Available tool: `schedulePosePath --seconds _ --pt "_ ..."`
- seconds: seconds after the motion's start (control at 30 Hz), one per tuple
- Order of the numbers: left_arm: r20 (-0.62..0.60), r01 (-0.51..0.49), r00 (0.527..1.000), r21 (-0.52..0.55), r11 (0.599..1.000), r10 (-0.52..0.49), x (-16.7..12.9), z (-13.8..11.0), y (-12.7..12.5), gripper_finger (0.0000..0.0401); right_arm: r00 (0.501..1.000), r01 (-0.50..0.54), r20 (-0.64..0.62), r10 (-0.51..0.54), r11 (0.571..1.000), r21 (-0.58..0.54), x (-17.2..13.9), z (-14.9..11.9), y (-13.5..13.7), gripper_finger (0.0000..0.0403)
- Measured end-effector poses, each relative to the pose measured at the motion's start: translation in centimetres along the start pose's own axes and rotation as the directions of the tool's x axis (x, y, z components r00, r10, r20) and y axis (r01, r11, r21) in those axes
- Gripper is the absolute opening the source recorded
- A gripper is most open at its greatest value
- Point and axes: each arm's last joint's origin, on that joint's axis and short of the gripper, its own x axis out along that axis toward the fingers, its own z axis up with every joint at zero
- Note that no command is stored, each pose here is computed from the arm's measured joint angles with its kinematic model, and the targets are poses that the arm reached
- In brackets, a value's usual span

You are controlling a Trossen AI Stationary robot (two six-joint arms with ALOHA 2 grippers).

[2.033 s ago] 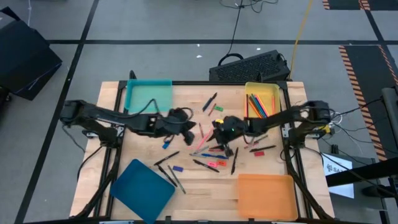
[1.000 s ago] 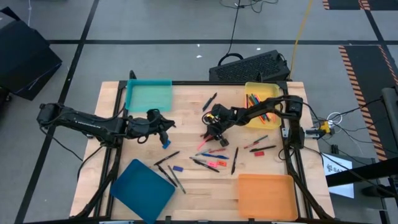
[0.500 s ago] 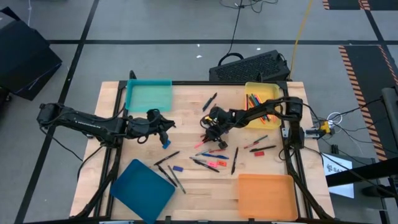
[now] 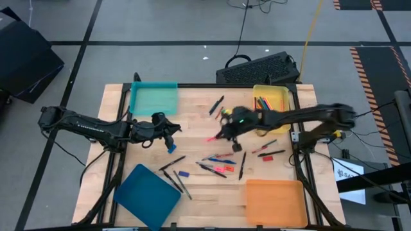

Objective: Sort crayons/erasers/pens/pencils in bins
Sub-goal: Put the pink pencil into the yellow bin

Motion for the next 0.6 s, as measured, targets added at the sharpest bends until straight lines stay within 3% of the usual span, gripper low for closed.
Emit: schedulePosePath --seconds 0.13,0.3,0.6 --pt "0.0 0.0 1.0 0.001 1.0 0.0 0.0 0.0 0.0 0.0047 0.97 0.242 -0.06 -0.236 0.962 0.129 -4.8 0.8 -0.7 0.0013" --pt "0.0 0.0 1.0 0.001 1.0 0.0 0.0 0.0 0.0 0.0047 0.866 0.5 -0.183 -0.466 0.816 0.29 -9.9 0.0 -1.7 0.0013" --pt "0.0 0.0 1.0 0.0 1.0 0.0 0.0 0.0 0.0 0.0047 0.733 0.68 -0.422 -0.533 0.572 0.459 -13.4 -3.4 -4.3 0.0013"
